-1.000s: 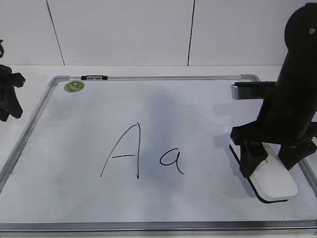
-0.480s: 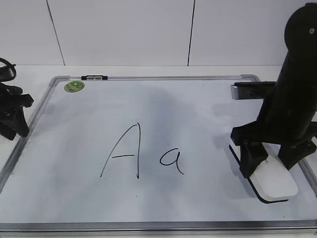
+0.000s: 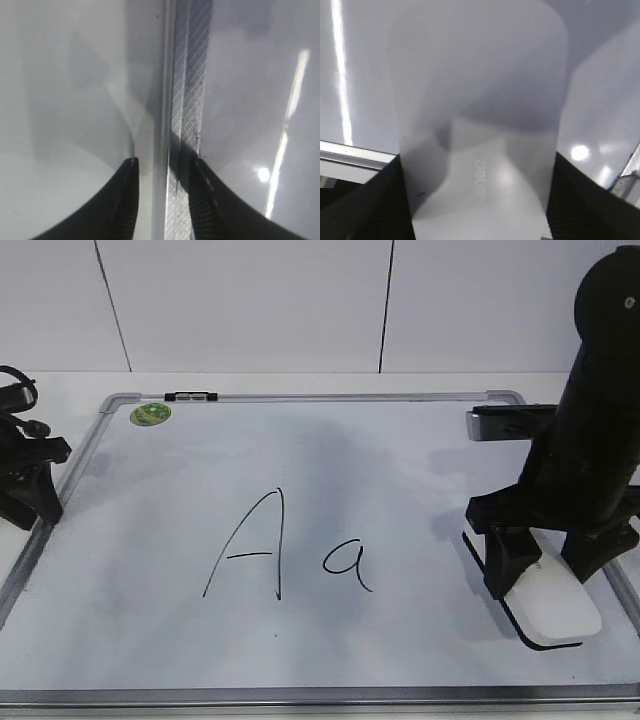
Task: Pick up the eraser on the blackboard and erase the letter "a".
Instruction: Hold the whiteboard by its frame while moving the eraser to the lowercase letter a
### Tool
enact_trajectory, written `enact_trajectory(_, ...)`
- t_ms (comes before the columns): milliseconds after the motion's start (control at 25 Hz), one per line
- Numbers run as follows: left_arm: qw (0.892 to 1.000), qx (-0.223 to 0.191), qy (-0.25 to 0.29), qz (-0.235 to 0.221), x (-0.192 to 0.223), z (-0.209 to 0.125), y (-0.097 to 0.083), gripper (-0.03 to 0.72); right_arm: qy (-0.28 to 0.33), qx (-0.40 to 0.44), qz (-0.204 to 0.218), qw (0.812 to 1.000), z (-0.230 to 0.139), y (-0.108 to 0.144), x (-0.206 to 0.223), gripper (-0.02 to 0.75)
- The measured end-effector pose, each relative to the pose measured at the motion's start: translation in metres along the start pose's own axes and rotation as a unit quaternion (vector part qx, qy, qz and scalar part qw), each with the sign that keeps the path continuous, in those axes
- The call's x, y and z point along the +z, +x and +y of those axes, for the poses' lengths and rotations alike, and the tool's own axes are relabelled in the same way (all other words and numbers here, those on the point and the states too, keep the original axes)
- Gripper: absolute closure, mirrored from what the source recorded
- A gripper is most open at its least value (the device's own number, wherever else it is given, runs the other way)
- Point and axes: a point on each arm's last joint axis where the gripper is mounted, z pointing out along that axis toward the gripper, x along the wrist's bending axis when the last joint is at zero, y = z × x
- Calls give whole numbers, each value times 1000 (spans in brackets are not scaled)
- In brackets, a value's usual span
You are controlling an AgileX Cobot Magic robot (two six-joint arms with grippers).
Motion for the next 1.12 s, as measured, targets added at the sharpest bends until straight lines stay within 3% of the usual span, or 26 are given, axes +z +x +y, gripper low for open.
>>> enact_trajectory(240, 1000, -3, -2, -6, 1, 1, -1, 470, 1, -9, 0, 1000, 0, 0, 0, 197)
enact_trajectory(440, 1000, -8, -4, -12, 0, 1, -1, 641, 1, -24, 1, 1000, 0, 0, 0, 197)
enact_trajectory(520, 1000, -6, -6, -11, -1, 2, -1, 664, -1, -38, 4, 999, 1, 1, -2, 197)
enact_trajectory(800, 1000, -4, -5, -10, -1, 2, -1, 671, -20, -86, 57, 994, 6, 13, -14, 197)
enact_trajectory(1120, 1000, -4, -5, -10, -1, 2, -1, 673, -16, -90, 66, 994, 20, 16, -9, 197)
